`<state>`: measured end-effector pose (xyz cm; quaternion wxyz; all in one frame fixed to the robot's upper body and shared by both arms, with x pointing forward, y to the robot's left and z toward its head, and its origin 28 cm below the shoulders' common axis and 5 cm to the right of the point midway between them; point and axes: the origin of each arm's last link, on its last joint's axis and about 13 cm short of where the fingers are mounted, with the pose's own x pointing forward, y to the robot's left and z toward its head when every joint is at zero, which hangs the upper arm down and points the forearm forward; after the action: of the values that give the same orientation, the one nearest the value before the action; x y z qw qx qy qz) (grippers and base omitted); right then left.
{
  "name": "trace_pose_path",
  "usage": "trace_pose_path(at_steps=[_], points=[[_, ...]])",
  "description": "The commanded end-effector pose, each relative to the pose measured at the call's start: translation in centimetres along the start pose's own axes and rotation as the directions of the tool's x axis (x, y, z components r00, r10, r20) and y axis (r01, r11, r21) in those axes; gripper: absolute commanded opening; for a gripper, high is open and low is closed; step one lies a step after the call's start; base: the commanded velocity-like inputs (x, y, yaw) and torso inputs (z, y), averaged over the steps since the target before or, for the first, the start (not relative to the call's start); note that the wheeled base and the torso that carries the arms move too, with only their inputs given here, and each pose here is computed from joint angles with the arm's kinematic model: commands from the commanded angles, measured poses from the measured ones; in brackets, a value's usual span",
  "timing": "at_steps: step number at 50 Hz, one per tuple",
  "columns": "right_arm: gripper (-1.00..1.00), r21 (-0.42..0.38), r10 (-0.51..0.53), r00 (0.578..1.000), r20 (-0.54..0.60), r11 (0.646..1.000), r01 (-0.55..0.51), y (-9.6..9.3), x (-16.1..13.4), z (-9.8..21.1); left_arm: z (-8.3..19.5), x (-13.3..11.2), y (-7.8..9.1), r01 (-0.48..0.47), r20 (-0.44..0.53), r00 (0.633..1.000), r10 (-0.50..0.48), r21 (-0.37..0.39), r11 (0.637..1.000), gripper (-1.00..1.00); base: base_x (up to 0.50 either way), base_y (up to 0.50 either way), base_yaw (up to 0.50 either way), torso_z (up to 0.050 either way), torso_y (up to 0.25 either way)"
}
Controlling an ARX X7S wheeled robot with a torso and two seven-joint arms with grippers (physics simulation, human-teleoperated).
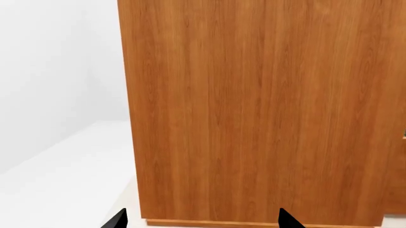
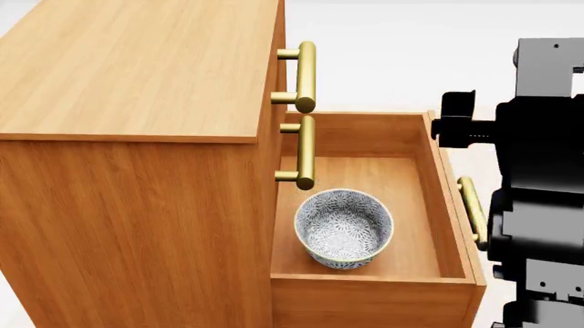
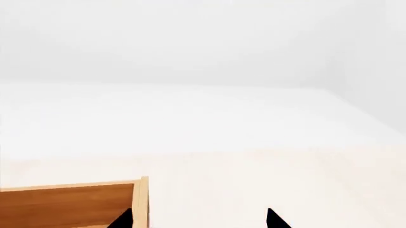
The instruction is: Put the bowl in the bottom drawer of the cabinet and close it.
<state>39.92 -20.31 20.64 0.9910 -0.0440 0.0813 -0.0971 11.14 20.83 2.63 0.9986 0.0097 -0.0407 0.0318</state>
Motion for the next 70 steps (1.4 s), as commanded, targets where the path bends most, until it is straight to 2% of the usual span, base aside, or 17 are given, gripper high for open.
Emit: trace_pose_path(at_steps=[1, 6, 7, 25, 43, 57, 70], points=[[1.00, 0.036, -0.086, 0.996, 0.040, 0.996, 0.084, -2.6, -1.6, -0.7, 0.0, -0.1, 0.0, 0.011, 0.005, 1.000, -0.011, -0.001, 1.000, 1.00, 0.00, 0.00, 0.00, 0.000, 0.000], [1.00, 0.059, -0.124, 0.992, 0.038, 0.991, 0.122, -3.7, -2.3, -1.5, 0.0, -0.1, 0.0, 0.017, 0.015, 1.000, -0.017, 0.002, 1.000, 1.00, 0.00, 0.00, 0.00, 0.000, 0.000], [1.00, 0.060, -0.136, 0.990, 0.039, 0.989, 0.134, -4.0, -2.4, -1.7, 0.1, -0.1, 0.0, 0.013, 0.024, 1.000, -0.013, -0.020, 1.000, 1.00, 0.00, 0.00, 0.00, 0.000, 0.000], [1.00, 0.050, -0.212, 0.977, 0.033, 0.976, 0.210, -6.0, -4.1, -5.6, 0.1, -0.1, 0.0, 0.020, 0.022, 1.000, -0.020, 0.005, 1.000, 1.00, 0.00, 0.00, 0.00, 0.000, 0.000], [1.00, 0.022, -0.243, 0.970, -0.004, 0.970, 0.243, -6.4, -4.8, -9.1, 0.0, -0.1, 0.0, 0.019, 0.022, 1.000, -0.019, 0.011, 1.000, 1.00, 0.00, 0.00, 0.00, 0.000, 0.000], [1.00, 0.022, -0.243, 0.970, -0.031, 0.970, 0.243, -6.4, -4.8, -10.5, 0.0, -0.1, 0.0, 0.016, 0.018, 1.000, -0.016, 0.013, 1.000, 1.00, 0.00, 0.00, 0.00, 0.000, 0.000], [1.00, -0.011, -0.246, 0.967, -0.068, 0.969, 0.246, -6.3, -4.9, -12.5, 0.0, -0.1, -0.1, 0.017, 0.015, 1.000, -0.017, 0.010, 1.000, 1.00, 0.00, 0.00, 0.00, 0.000, 0.000]])
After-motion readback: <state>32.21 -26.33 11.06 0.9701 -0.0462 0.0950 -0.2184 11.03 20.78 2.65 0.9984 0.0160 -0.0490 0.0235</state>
